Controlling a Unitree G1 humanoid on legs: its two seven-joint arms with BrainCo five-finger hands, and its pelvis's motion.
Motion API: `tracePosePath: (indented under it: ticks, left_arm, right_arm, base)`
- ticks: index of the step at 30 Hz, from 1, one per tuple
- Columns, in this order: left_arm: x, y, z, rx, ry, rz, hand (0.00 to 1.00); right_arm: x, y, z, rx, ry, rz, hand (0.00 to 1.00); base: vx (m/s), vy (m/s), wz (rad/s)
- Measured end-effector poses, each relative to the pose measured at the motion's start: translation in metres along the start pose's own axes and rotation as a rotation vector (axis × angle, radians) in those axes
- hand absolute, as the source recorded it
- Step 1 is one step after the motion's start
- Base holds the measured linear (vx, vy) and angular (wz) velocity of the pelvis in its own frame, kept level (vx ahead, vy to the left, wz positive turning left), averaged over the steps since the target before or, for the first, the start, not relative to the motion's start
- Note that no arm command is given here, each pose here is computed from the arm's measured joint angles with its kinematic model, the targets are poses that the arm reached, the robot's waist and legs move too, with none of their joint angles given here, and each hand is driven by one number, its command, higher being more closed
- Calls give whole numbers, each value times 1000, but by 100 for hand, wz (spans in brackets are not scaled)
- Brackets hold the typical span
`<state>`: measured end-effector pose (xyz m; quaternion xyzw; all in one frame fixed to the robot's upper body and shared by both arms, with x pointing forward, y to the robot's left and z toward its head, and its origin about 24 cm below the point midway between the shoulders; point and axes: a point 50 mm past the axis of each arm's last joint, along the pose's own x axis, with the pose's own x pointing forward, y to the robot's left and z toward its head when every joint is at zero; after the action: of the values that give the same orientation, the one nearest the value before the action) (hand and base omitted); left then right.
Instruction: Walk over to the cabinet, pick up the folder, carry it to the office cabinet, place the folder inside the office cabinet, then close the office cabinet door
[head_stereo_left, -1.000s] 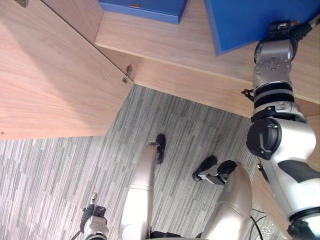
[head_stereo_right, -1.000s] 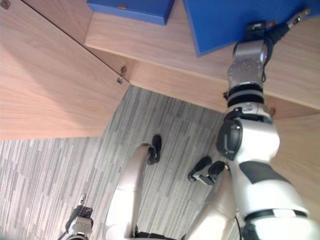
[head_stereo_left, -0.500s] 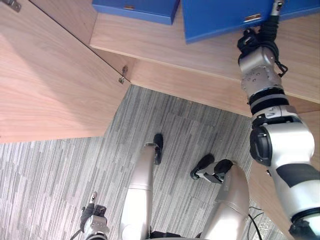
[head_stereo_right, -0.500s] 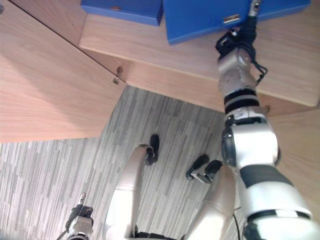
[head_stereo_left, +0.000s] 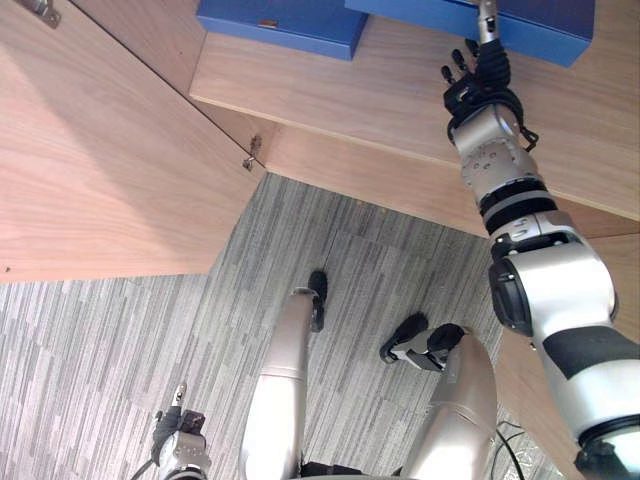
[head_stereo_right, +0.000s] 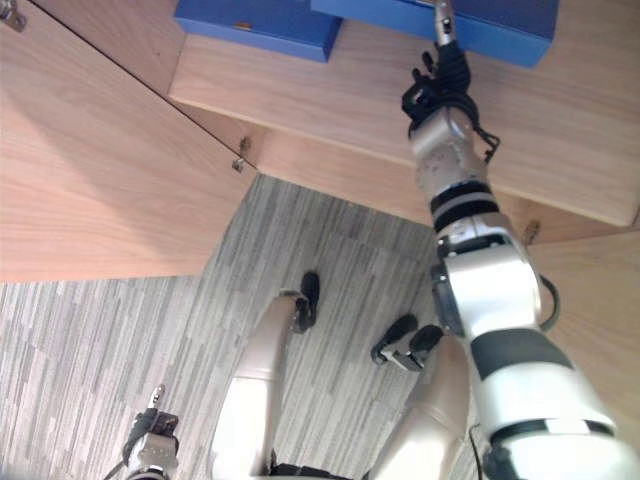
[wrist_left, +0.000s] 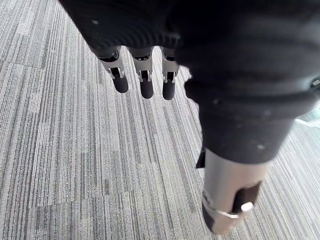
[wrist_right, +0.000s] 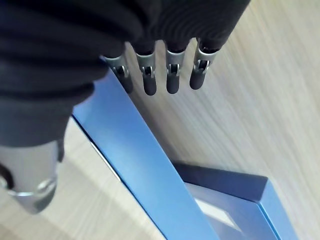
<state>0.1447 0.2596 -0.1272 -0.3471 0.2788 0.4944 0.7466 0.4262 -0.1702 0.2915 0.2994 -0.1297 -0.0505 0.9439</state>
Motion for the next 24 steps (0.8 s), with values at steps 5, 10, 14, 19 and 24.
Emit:
tracePosePath:
  ticks: [5, 10, 14, 19, 24]
  left_arm:
    - [1, 2, 4, 4, -13, -7, 0]
    - [1, 4, 9, 39, -35, -43, 0]
    - [3, 11, 23, 114, -78, -85, 0]
    - [4, 18, 26, 123, -84, -88, 0]
    - [4, 21, 25, 121, -81, -83, 0]
  right_arm:
    - [-2, 9, -10, -271, 11, 86, 0]
    - [-10, 25, -18, -837, -13, 332, 0]
    - [-42, 56, -30, -1379, -127, 750, 0]
    - [-68, 32, -85, -1617, 31, 981, 0]
    - [-98, 12, -129, -1677, 182, 1170, 0]
  base:
    - [0, 0, 0]
    - [8, 4, -1]
    - [20, 5, -6]
    - [29, 22, -9]
    - [32, 56, -8]
